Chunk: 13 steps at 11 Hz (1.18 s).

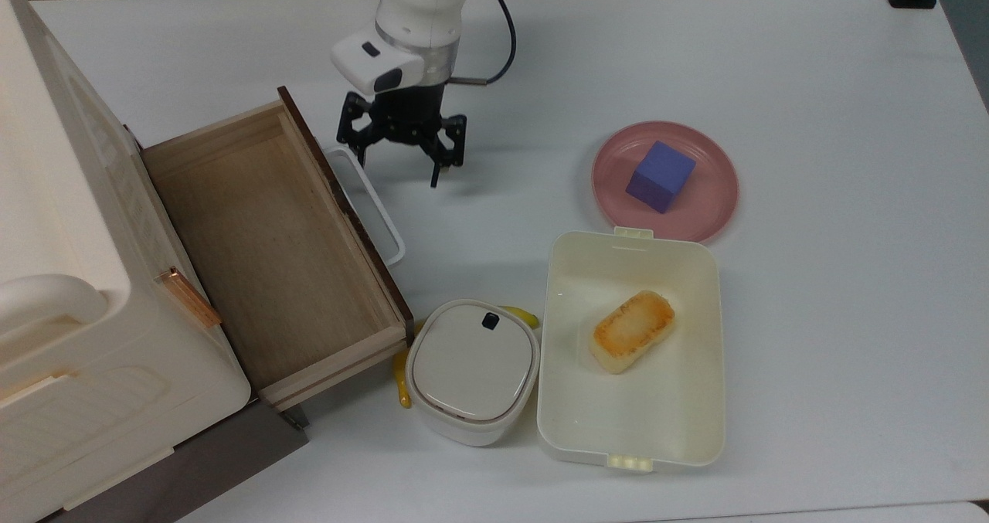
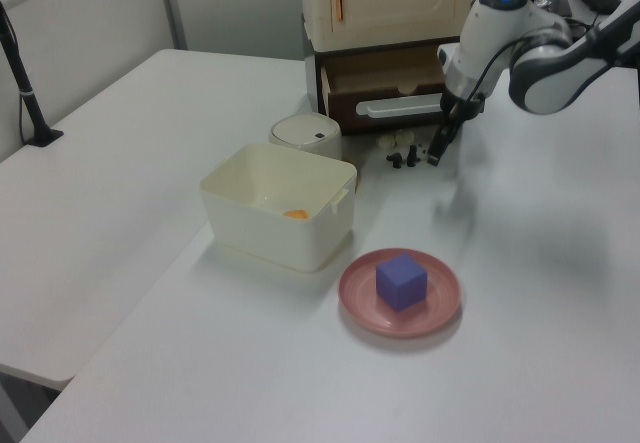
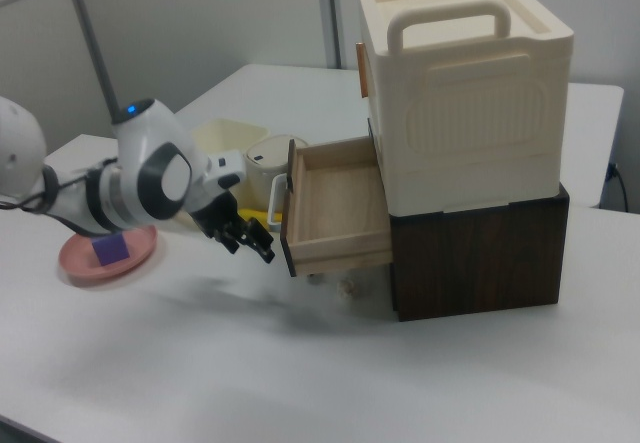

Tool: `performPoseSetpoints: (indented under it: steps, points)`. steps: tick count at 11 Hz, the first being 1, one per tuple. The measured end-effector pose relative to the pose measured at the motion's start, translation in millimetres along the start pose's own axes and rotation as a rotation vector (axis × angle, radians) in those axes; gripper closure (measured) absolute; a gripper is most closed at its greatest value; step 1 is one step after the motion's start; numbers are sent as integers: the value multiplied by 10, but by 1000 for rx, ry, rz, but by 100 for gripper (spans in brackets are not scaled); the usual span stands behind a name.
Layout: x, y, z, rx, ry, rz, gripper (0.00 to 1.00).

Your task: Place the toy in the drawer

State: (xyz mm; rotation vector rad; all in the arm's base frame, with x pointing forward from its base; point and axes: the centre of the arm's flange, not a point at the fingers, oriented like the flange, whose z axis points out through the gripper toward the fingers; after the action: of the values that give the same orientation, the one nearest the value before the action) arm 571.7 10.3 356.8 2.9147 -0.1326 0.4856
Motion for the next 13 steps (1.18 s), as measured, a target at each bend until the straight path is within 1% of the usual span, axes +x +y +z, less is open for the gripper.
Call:
performPoseSetpoints:
  steps: [2,4,7,10,13]
  points:
    - [-27,-43,329,-6,51,51,0]
    - [-45,-87,537,-14,81,90,0]
    - [56,54,617,-35,107,95,0]
    - [98,250,726,-75,127,49,0]
    - [178,274,901,-84,123,46,1]
